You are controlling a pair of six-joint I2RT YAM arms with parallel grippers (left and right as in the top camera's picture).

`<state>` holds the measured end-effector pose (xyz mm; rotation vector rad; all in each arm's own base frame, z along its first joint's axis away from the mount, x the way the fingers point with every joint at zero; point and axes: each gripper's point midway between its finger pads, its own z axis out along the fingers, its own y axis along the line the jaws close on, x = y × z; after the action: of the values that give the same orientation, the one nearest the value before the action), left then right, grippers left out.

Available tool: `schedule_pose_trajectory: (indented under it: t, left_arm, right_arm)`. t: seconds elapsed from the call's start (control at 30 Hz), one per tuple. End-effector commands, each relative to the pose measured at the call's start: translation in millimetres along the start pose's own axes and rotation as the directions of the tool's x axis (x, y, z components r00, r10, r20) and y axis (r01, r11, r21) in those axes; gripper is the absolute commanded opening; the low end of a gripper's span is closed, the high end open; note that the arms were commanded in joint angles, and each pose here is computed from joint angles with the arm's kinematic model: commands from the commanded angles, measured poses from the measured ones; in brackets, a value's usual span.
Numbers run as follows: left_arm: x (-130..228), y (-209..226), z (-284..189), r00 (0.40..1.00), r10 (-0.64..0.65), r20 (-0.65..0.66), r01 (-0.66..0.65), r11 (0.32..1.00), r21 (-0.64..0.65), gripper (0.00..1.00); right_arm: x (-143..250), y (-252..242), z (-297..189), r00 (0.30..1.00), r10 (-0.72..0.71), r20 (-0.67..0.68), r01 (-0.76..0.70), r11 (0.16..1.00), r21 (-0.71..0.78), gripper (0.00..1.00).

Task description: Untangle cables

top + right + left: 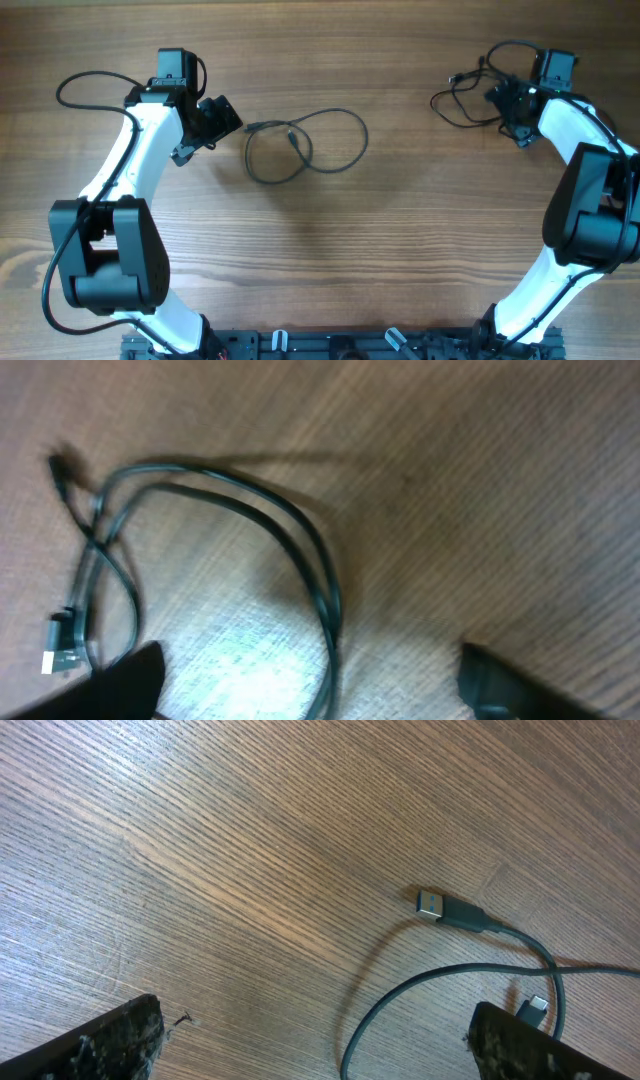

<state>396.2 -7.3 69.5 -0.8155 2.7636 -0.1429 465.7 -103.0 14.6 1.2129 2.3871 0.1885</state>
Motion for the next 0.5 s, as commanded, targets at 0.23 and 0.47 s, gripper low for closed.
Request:
schedule_pose_trajectory:
  t: [0.23, 0.47]
  left_arm:
    - [-1, 4, 3, 1.000, -0.015, 0.003, 0.015, 1.000, -0.019, 1.00]
    - [-1, 4, 3, 1.000, -0.015, 0.003, 0.015, 1.000, -0.019, 1.00]
  right_arm:
    - [-21, 27, -54, 0.971, -0.231, -0.053, 0.231, 0.973, -0.003, 0.99]
    - [31, 70, -78, 0.909, -0.342, -0.238, 0.288, 0.928, -0.235, 0.98]
